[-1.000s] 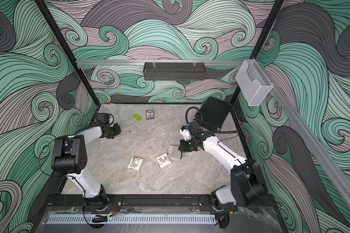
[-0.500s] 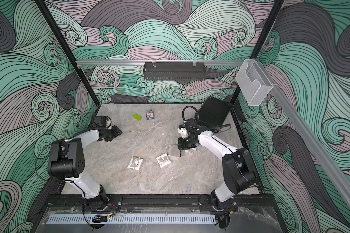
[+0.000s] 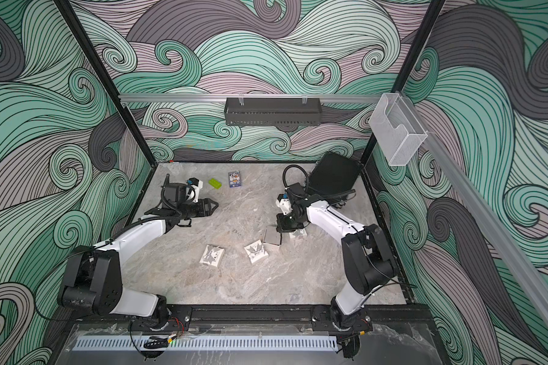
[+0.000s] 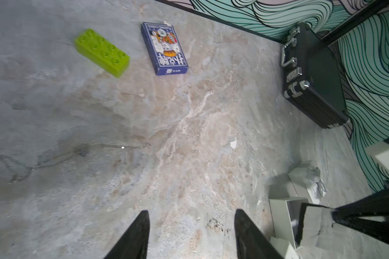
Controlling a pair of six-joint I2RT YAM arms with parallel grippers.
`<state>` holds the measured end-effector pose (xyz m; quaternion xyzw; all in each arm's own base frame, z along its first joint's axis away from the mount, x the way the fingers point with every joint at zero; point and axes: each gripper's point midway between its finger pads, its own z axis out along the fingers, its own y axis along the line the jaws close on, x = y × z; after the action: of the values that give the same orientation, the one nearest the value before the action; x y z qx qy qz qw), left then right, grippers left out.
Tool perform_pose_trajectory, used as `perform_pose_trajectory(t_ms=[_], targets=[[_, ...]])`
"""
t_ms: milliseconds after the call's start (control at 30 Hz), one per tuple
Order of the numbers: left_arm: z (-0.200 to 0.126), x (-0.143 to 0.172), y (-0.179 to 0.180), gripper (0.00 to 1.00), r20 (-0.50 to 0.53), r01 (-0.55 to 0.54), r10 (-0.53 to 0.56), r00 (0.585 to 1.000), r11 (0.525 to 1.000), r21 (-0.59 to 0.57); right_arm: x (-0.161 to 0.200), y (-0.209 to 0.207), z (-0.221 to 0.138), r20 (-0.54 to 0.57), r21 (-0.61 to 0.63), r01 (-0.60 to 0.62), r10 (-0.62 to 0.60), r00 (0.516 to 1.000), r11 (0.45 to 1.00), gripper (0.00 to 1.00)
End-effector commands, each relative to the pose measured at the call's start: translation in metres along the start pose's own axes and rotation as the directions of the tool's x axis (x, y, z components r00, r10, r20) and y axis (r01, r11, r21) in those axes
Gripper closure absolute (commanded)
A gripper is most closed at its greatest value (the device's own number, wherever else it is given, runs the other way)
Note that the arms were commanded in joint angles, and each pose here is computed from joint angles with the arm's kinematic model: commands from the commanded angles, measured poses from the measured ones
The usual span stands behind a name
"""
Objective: Take the necklace out of the lift-off lid jewelry box
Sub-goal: Place the inner lining in the jewelry box.
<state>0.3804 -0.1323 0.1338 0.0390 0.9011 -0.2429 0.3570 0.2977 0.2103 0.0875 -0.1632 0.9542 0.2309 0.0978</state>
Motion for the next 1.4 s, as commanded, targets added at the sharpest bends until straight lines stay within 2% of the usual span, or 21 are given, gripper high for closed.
perform_pose_trajectory(t_ms=[0, 200, 400, 667, 800, 933, 1033, 1267, 1367], targets=[[0.001, -0.007, -0.024, 0.41, 0.035, -0.079, 0.077, 0.996, 0.995, 0.067, -0.007, 0.006, -0.002, 0.013, -0.016, 0.0, 0.0, 1.0, 1.0, 1.0], [0.004, -0.002, -0.047, 0.41, 0.031, -0.132, 0.129, 0.991, 0.985, 0.11, -0.007, 0.005, 0.0, 0.01, -0.017, -0.009, 0.009, 1.0, 1.0, 1.0], [0.009, 0.008, -0.072, 0.41, 0.028, -0.187, 0.184, 0.982, 0.97, 0.155, -0.003, -0.003, 0.019, -0.03, 0.007, -0.03, 0.03, 0.999, 1.0, 1.0], [0.012, 0.02, -0.088, 0.41, 0.015, -0.214, 0.215, 0.977, 0.962, 0.171, -0.004, -0.003, 0.039, -0.045, 0.028, -0.029, 0.031, 0.999, 0.999, 0.99], [0.014, 0.025, -0.093, 0.41, 0.007, -0.225, 0.227, 0.974, 0.958, 0.176, -0.003, 0.0, 0.041, -0.041, 0.073, 0.014, -0.011, 0.999, 0.997, 0.94], [0.015, 0.028, -0.097, 0.41, 0.006, -0.229, 0.232, 0.973, 0.958, 0.173, -0.006, 0.004, 0.029, -0.015, 0.14, 0.075, -0.073, 0.997, 0.987, 0.75], [0.015, 0.028, -0.098, 0.41, 0.006, -0.232, 0.235, 0.972, 0.958, 0.171, -0.009, 0.007, 0.017, 0.005, 0.188, 0.113, -0.115, 0.993, 0.976, 0.67], [0.016, 0.031, -0.094, 0.41, 0.0, -0.227, 0.23, 0.973, 0.962, 0.153, -0.01, 0.014, -0.002, 0.01, 0.238, 0.167, -0.174, 0.985, 0.957, 0.63], [0.007, 0.023, -0.098, 0.41, 0.03, -0.233, 0.232, 0.972, 0.96, 0.153, -0.006, 0.017, -0.005, 0.002, 0.244, 0.183, -0.189, 0.982, 0.952, 0.67]])
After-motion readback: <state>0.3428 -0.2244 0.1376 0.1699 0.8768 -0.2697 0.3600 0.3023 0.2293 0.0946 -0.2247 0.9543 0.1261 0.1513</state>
